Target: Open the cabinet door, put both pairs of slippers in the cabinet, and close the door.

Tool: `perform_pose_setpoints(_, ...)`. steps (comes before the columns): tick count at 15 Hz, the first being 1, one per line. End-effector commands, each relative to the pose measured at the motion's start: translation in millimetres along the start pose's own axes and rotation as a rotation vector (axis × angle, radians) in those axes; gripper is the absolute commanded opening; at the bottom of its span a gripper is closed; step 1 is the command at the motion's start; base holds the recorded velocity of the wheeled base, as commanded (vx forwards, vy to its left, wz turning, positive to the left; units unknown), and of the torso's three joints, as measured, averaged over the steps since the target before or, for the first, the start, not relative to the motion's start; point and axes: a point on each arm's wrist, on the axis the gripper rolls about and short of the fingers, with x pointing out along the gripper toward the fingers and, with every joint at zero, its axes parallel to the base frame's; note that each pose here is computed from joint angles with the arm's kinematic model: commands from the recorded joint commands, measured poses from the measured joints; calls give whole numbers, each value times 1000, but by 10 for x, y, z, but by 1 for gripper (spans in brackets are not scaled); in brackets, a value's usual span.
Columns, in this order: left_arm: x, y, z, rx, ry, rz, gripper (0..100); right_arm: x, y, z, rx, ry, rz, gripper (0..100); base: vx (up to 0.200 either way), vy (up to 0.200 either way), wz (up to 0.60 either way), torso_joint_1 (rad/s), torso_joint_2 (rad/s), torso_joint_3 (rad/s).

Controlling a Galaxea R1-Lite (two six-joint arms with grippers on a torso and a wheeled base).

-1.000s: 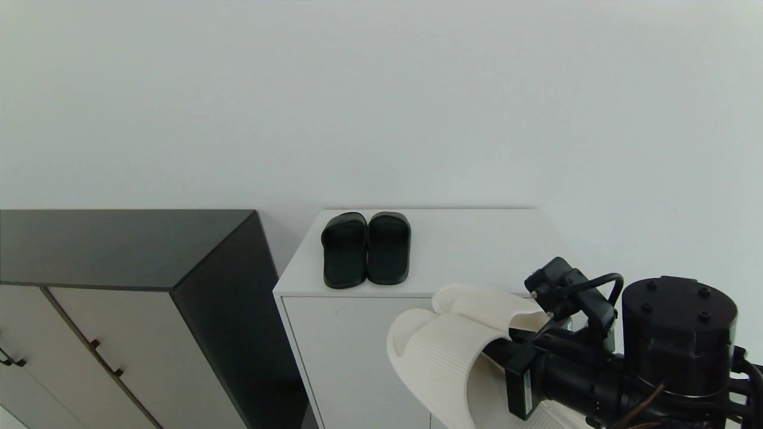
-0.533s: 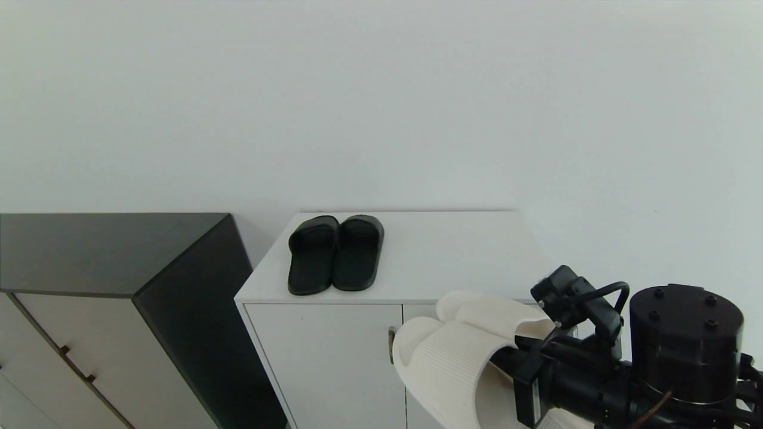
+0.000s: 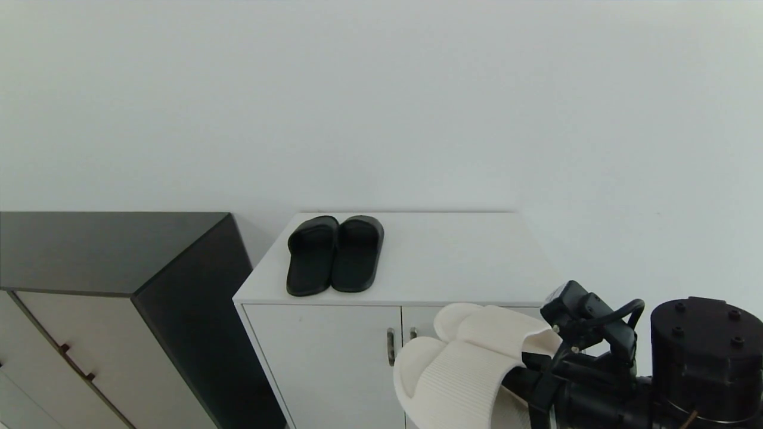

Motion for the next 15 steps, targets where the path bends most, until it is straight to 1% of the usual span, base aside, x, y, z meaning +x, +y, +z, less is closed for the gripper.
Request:
perform_pose_setpoints(1, 1, 0, 0, 0, 0, 1, 0, -77, -1, -31, -17, 4, 28, 0, 0, 0, 0, 0, 0, 0)
perform_pose_setpoints(3, 1, 0, 0, 0, 0, 1, 0, -106, -2, -75, -24, 18, 41, 0, 0, 0, 0, 0, 0, 0)
perform_pose_setpoints(5, 1, 0, 0, 0, 0, 1, 0, -107, -2, -80, -24, 20, 41, 0, 0, 0, 0, -149, 361, 193)
perform_pose_setpoints(15, 1, 0, 0, 1, 0, 2, 0, -81, -8, -151, -24, 53, 38, 0, 0, 0, 0, -224, 538, 311)
